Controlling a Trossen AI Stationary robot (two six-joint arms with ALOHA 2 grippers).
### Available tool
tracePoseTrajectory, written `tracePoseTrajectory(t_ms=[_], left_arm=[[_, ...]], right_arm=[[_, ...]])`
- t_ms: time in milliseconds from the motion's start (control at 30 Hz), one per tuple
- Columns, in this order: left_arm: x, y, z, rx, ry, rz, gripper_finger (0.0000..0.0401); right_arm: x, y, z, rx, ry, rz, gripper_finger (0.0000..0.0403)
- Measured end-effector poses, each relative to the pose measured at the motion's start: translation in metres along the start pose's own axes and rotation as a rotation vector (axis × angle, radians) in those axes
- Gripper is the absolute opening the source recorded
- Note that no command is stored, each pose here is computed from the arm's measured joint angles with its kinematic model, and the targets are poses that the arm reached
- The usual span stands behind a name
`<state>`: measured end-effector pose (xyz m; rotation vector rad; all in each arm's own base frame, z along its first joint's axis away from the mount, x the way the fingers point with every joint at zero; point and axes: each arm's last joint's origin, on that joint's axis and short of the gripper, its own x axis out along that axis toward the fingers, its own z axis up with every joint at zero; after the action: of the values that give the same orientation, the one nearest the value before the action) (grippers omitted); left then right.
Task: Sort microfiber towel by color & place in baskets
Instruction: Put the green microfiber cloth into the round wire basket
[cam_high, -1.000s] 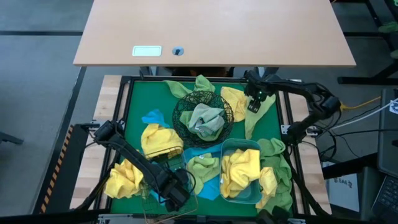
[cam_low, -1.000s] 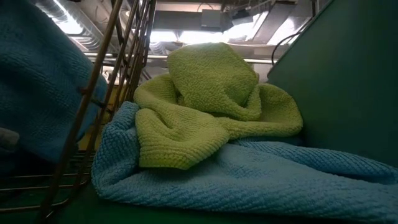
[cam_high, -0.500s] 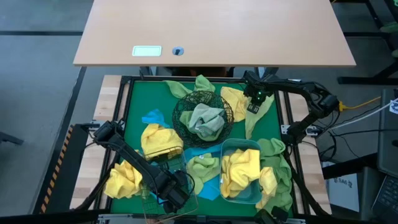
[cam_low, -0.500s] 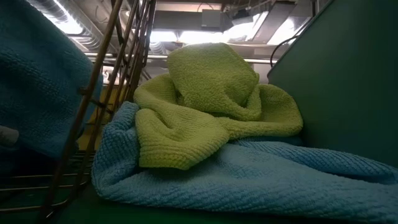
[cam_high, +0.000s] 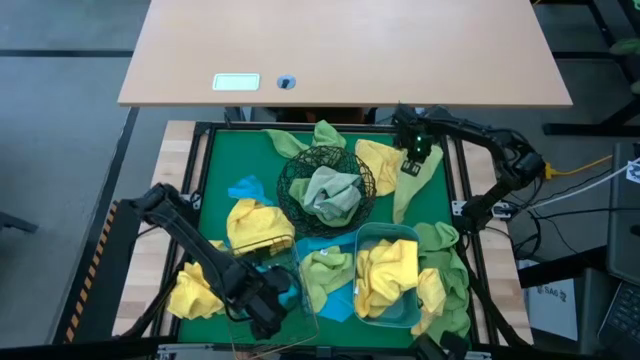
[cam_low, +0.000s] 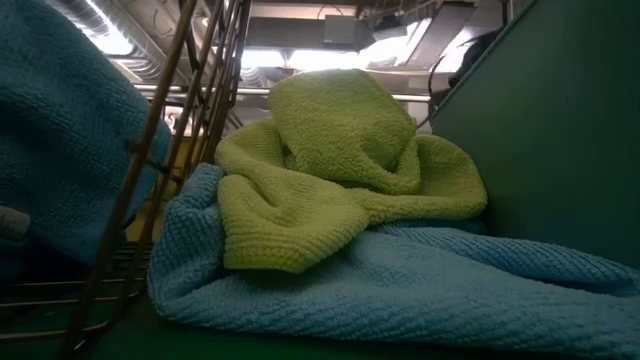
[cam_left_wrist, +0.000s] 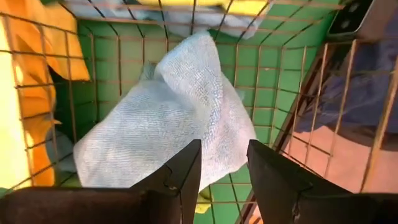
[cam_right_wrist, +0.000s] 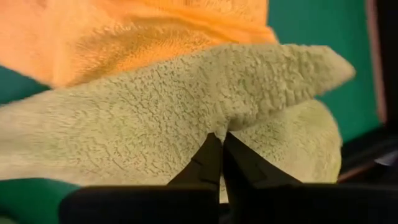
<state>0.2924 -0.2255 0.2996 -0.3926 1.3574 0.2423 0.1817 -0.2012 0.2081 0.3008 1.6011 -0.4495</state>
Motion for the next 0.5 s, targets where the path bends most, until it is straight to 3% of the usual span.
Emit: tracePoseTrajectory(t_ms=[233, 500], left_arm=[[-0.017, 0.007, 0.0, -0.004, -0.097, 0.002, 0.0125], [-0.023, 0.01, 0.0, -0.002, -0.19, 0.044, 0.0125]], right_arm=[[-0.052, -0.01, 0.009, 0.004, -0.041, -0.015, 0.0003], [-0.133, -0.02, 0.012, 0.021, -0.195, -0.063, 0.0002]])
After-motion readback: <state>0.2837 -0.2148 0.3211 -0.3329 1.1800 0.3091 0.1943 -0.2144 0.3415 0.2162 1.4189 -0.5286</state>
